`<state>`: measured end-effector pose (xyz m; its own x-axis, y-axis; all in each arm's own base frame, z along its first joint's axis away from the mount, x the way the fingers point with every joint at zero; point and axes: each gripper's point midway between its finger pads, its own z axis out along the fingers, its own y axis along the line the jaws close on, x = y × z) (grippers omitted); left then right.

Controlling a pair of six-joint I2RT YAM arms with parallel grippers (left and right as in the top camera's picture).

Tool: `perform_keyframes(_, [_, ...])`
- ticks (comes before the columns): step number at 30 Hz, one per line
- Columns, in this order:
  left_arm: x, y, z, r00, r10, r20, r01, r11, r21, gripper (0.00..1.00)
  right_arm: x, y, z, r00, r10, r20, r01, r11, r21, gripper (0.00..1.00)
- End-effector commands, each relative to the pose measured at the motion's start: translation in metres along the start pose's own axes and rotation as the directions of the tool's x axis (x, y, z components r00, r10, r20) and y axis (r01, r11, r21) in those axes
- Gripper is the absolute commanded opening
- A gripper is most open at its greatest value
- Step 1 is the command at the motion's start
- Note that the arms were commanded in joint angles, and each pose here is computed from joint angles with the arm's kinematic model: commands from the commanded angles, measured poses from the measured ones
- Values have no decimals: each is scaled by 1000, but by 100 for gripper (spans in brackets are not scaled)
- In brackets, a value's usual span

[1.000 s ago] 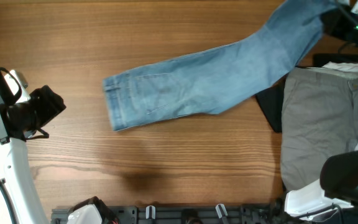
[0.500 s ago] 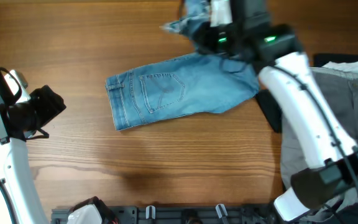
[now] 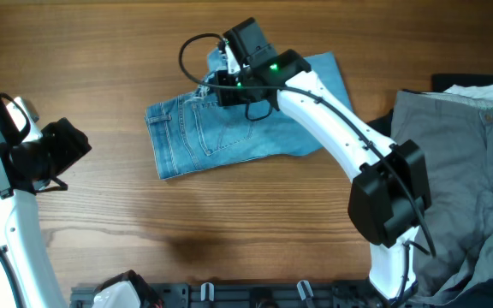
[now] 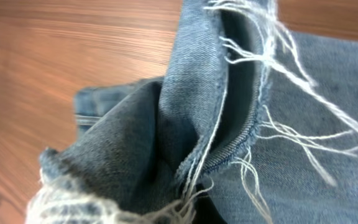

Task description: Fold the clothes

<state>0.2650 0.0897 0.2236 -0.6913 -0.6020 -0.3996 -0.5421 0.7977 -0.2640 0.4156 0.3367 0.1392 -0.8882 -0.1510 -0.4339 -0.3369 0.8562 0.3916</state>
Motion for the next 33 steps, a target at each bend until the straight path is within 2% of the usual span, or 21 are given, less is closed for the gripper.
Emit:
perform_keyframes(1, [-2, -2, -5, 1000, 16, 17, -17, 1000, 3, 73, 8, 42, 1, 999, -44, -3, 44, 994, -100, 4])
perform_keyframes(9, [-2, -2, -5, 1000, 16, 16, -16, 1000, 3, 73, 17, 87, 7, 992, -121, 31, 124, 980, -156, 5])
perform_keyframes(10, [-1, -1, -5, 1000, 16, 15, -16, 1000, 3, 73, 18, 88, 7, 992, -122, 36, 126, 981, -146, 16])
perform_keyframes(11, [-1, -1, -5, 1000, 16, 13, -16, 1000, 2, 73, 19, 89, 8, 991, -127, 37, 131, 982, -137, 34])
perform_keyframes(12, [-1, -1, -5, 1000, 16, 13, -16, 1000, 2, 73, 23, 90, 9, 991, -131, 28, 134, 982, -132, 47])
perform_keyframes(14, [-1, -1, -5, 1000, 16, 13, -16, 1000, 2, 73, 37, 91, 9, 989, -144, -23, 139, 981, -133, 48])
perform_keyframes(17, [-1, -1, -5, 1000, 16, 13, -16, 1000, 2, 73, 65, 83, 8, 971, -200, -131, 184, 975, -122, 45])
perform_keyframes(19, [-1, -1, -5, 1000, 16, 13, -16, 1000, 2, 73, 78, 73, 7, 949, -254, -184, 240, 966, -98, 48])
perform_keyframes(22, [-1, -1, -5, 1000, 16, 13, -16, 1000, 2, 74, 63, 51, 7, 957, -245, -153, 246, 969, -10, 52])
perform_keyframes(25, [-1, -1, -5, 1000, 16, 13, -16, 1000, 2, 74, 50, 77, 6, 928, -365, -72, 348, 921, -174, 55])
perform_keyframes(27, [-1, -1, -5, 1000, 16, 13, -16, 1000, 2, 74, 44, 80, 8, 917, -398, -33, 389, 908, -157, 64])
perform_keyframes(28, [-1, -1, -5, 1000, 16, 13, -16, 1000, 2, 74, 44, 80, 13, 907, -420, -29, 414, 901, -131, 65])
perform_keyframes(29, [-1, -1, -5, 1000, 16, 13, -16, 1000, 2, 74, 46, 78, 20, 903, -429, -34, 424, 900, -100, 62])
perform_keyframes(30, [-1, -1, -5, 1000, 16, 13, -16, 1000, 2, 75, 50, 74, 31, 899, -436, -49, 432, 899, -70, 53])
perform_keyframes(31, [-1, -1, -5, 1000, 16, 13, -16, 1000, 2, 75, 55, 73, 41, 895, -441, -62, 437, 897, -63, 49])
perform_keyframes(33, [-1, -1, -5, 1000, 16, 13, -16, 1000, 2, 75, 67, 75, 63, 888, -452, -87, 447, 892, -72, 53])
